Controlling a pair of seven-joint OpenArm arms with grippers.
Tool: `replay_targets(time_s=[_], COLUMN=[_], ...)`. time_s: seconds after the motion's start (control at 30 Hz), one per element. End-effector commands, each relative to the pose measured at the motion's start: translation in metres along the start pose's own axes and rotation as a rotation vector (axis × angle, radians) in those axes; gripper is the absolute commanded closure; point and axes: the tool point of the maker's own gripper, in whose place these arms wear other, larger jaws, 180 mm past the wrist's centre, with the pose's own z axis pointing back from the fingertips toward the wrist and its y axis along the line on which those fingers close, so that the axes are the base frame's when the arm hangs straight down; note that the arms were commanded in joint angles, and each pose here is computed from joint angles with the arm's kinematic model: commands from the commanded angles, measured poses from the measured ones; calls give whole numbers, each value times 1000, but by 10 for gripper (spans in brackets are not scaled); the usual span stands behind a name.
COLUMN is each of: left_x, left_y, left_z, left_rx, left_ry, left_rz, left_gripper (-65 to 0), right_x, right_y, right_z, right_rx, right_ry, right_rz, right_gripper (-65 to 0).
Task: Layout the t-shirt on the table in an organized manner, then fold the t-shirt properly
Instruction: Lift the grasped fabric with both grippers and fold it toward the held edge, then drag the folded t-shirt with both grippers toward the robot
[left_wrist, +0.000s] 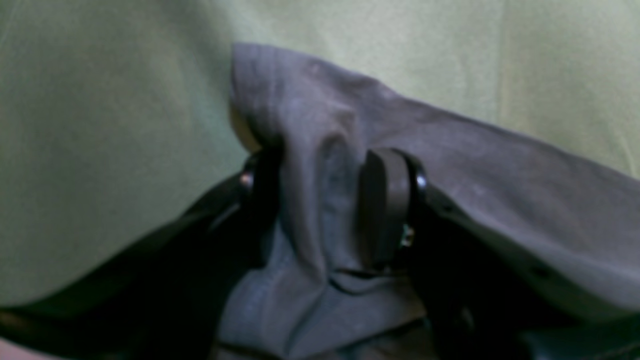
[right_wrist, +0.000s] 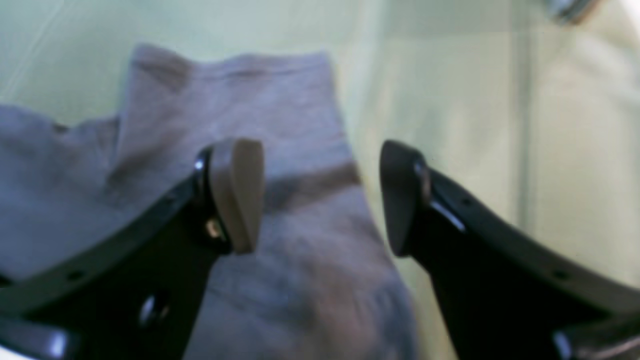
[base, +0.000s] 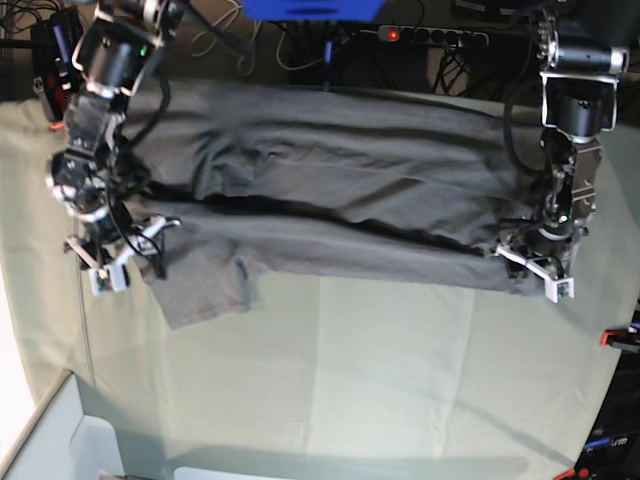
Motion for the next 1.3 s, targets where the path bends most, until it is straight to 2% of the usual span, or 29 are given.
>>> replay_targets(time_s=[0.0,0.1,0.33,0.43,1.03,1.27], left_x=[18,20,22,23,95,61], left_y=[4,9,10,10,-3,18], left_z=[0,1,1,1,-8,-23], left_rx=[3,11,10,9,-2,52], left_ry=[-32,-34,-40,-44,-160,-34], left_rz=[-1,-6,-7,-8,4,57], left_gripper=[-267,-301,-486,-528,-529,-528], right_x=[11,-1,-15,-20,-32,-32], right_y=[-10,-16,-28,-27,-18,-18], right_z=[-4,-18,-23,-25,-26,-26], right_rx=[4,24,27,34,69,69], right_ry=[-23,23,69,84,123,124], right_rz=[5,-29,-54,-69,-40,-38], right_gripper=[-374,-374,-374,-374,-371,-371])
